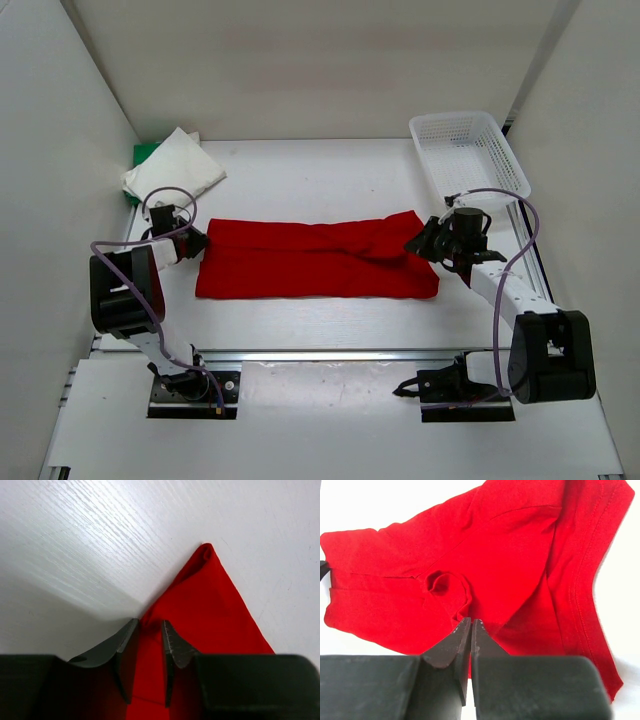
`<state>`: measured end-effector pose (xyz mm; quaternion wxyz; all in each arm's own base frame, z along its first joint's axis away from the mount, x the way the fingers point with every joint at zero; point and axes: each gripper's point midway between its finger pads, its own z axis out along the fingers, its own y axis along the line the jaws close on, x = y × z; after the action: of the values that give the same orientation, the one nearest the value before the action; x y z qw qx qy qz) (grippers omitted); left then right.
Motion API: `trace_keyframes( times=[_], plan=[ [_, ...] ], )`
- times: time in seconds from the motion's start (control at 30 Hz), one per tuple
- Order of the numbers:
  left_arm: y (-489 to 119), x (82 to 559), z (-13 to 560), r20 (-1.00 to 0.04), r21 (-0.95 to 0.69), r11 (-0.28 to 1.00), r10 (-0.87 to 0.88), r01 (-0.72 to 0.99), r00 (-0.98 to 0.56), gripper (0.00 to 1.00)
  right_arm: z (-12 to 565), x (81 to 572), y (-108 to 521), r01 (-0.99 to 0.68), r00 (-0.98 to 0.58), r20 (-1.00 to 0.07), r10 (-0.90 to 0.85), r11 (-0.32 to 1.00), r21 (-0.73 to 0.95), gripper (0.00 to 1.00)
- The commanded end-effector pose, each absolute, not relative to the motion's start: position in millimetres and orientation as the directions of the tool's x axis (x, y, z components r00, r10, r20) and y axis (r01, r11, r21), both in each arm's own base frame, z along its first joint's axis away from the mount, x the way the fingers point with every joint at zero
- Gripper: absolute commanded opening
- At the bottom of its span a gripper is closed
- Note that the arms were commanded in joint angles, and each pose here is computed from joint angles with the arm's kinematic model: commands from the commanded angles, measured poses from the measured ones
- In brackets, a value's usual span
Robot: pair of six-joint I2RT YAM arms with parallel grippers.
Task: Fold and stack the t-shirts
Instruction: Fold the other side of the tshirt into a rectangle
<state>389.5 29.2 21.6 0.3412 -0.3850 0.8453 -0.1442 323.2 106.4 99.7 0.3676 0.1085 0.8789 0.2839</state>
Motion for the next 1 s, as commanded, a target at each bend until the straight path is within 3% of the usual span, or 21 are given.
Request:
trace_keyframes(
  times=[0.0,0.13,0.43,0.57,0.97],
  plan=[
    [35.4,398.3,37.2,-0.503,-0.539,0.650,-0.759,-0.536,-0.414,0.36,112.1,334.3,109.3,-0.078,-0.670,-0.633,0.386,0.812,0.578,0.00],
    [31.2,402.3,37.9,-0.504,-0.541,0.657,-0.753,-0.525,-0.423,0.37,110.4,333.7,108.3,-0.070,-0.672,-0.630,0.389,0.814,0.576,0.00],
    [28.7,409.3,40.4,-0.501,-0.559,0.651,-0.759,-0.514,-0.416,0.22,111.5,334.1,110.0,-0.080,-0.671,-0.633,0.385,0.811,0.579,0.00],
    [28.8,410.2,42.5,-0.495,-0.567,0.645,-0.764,-0.512,-0.414,0.00,113.8,333.5,107.8,-0.071,-0.661,-0.637,0.395,0.813,0.578,0.00],
    [16.9,429.5,156.9,-0.595,-0.622,0.702,-0.712,-0.347,-0.373,0.00,146.7,336.4,104.8,-0.084,-0.605,-0.671,0.429,0.803,0.590,0.00]
  ],
)
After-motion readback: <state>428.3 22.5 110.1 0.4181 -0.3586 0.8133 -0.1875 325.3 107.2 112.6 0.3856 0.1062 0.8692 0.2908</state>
